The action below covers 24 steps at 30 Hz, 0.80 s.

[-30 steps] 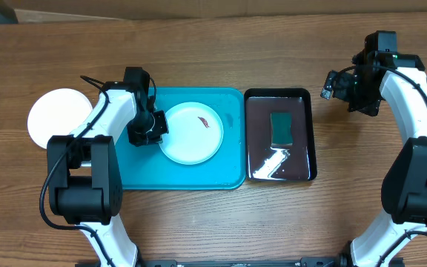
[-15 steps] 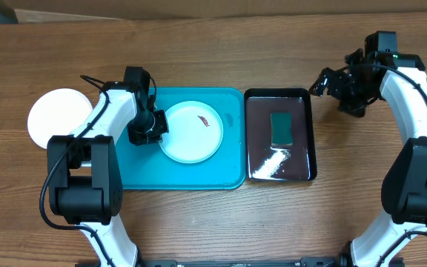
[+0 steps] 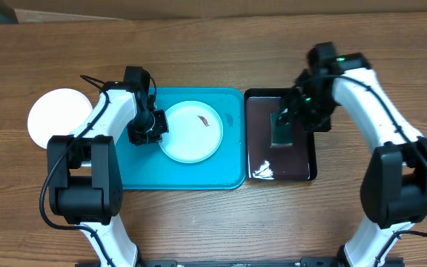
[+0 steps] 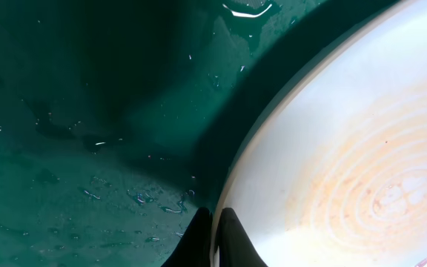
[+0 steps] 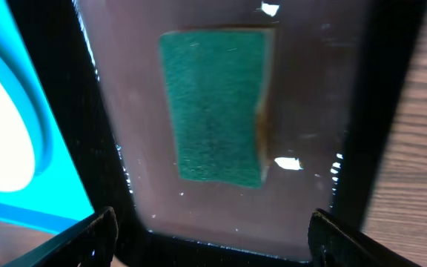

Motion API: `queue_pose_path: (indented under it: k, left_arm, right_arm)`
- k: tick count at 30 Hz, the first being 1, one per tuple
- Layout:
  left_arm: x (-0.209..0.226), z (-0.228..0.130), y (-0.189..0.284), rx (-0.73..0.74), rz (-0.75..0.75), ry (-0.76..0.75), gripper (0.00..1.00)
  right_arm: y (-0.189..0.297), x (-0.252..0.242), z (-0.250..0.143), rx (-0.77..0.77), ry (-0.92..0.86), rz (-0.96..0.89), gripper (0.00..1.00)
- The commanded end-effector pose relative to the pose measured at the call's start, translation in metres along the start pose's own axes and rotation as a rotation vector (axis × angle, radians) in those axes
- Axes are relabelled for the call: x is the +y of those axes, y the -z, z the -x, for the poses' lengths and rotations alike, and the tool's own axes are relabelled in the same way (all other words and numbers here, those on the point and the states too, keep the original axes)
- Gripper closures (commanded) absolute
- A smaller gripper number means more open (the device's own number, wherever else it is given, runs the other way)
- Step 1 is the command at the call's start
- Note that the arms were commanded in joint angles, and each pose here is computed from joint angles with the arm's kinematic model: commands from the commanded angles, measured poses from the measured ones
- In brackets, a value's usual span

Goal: Clean dirty plates on tray and stack at the side
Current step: 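Lower the right gripper into the black tray toward the green sponge, then grasp the green sponge with the right gripper and wipe the black tray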

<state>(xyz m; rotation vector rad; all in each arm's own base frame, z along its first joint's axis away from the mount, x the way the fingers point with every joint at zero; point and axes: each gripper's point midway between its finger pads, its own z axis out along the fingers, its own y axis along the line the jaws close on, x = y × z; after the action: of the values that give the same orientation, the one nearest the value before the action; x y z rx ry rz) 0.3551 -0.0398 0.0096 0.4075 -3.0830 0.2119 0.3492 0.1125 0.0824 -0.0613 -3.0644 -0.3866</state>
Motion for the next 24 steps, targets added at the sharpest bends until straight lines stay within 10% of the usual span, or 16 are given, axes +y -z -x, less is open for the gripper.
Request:
queue_pose_path:
  k: [1,24]
  left_arm:
    - [0.012,0.005,-0.003,-0.019,0.057,0.019,0.96]
    - [0.012,0.005,-0.003,-0.019,0.057,0.019,0.96]
  right_arm:
    - [-0.006,-0.003,0.001,-0.045,0.071,-0.135,0.16]
    - [-0.064,-0.005,0.014,-0.183,0.061,-0.171,0.24]
